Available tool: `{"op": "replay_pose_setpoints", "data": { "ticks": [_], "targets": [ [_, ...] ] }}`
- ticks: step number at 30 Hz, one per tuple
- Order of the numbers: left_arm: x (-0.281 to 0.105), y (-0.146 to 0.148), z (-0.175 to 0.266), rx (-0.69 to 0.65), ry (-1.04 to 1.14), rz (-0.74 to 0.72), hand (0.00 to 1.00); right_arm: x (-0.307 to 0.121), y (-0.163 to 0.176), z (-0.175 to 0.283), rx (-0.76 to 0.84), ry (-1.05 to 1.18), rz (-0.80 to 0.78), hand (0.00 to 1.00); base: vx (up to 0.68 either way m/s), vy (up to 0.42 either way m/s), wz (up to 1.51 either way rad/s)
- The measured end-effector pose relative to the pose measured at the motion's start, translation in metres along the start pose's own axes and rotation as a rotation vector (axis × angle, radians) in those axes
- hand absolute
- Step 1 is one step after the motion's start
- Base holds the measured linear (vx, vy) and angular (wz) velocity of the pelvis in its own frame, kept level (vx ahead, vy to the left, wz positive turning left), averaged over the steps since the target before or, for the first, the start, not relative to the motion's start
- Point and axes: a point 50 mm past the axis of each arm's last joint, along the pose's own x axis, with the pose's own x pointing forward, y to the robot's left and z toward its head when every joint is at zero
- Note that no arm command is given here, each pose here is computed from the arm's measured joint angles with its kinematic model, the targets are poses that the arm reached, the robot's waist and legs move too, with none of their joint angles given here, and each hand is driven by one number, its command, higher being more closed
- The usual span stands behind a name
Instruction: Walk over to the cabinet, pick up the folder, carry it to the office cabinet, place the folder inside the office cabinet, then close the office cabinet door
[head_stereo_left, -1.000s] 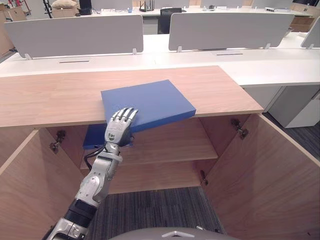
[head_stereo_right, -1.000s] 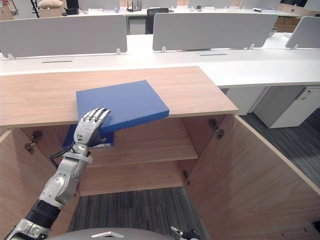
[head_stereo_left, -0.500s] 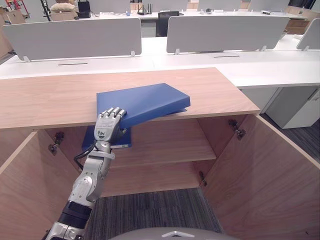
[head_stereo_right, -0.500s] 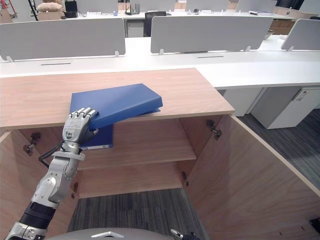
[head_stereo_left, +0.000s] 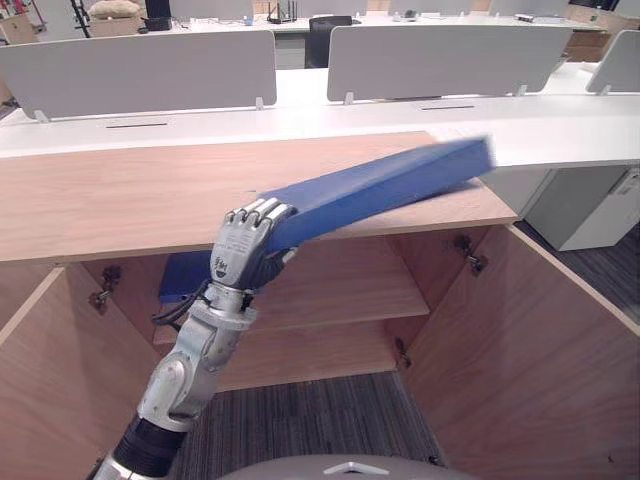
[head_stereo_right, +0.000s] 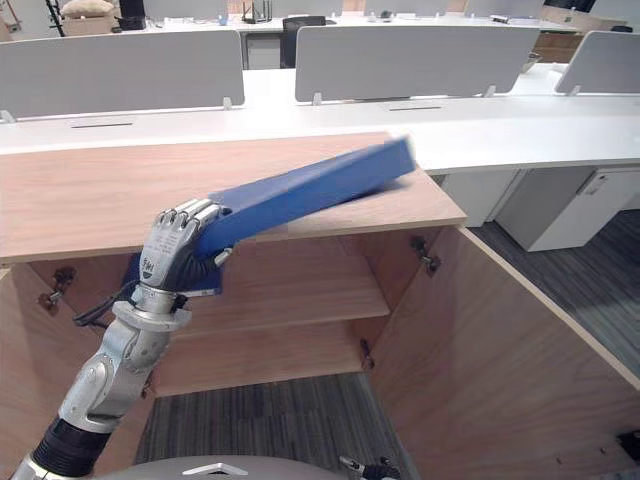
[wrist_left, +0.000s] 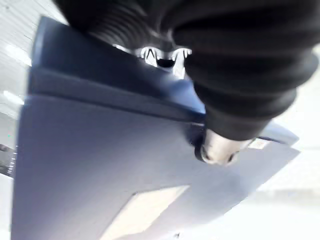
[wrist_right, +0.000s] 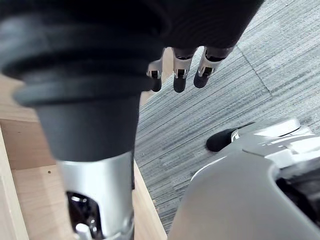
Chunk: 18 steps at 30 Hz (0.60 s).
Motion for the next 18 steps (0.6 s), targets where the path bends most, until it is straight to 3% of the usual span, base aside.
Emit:
{"op": "replay_pose_setpoints", "data": {
  "ticks": [5,13,18],
  "targets": [
    [0.0,0.015,0.026,-0.335,-0.002,0.149,1.0,-0.001,0.004,0.007,-0.004,-0.041,0.003,0.0,-0.04,-0.011,-0.06],
    [-0.002,0.027,0.027,-0.809,0.114,0.302,1.0,-0.008,0.028,0.035,0.051,-0.198,0.065,0.0,-0.02,-0.008,-0.01],
    [-0.013,0.026,0.021,-0.974,0.229,0.356,1.0,-0.028,0.053,0.077,0.133,-0.411,0.167,0.0,-0.01,-0.004,0.0]
  ]
}}
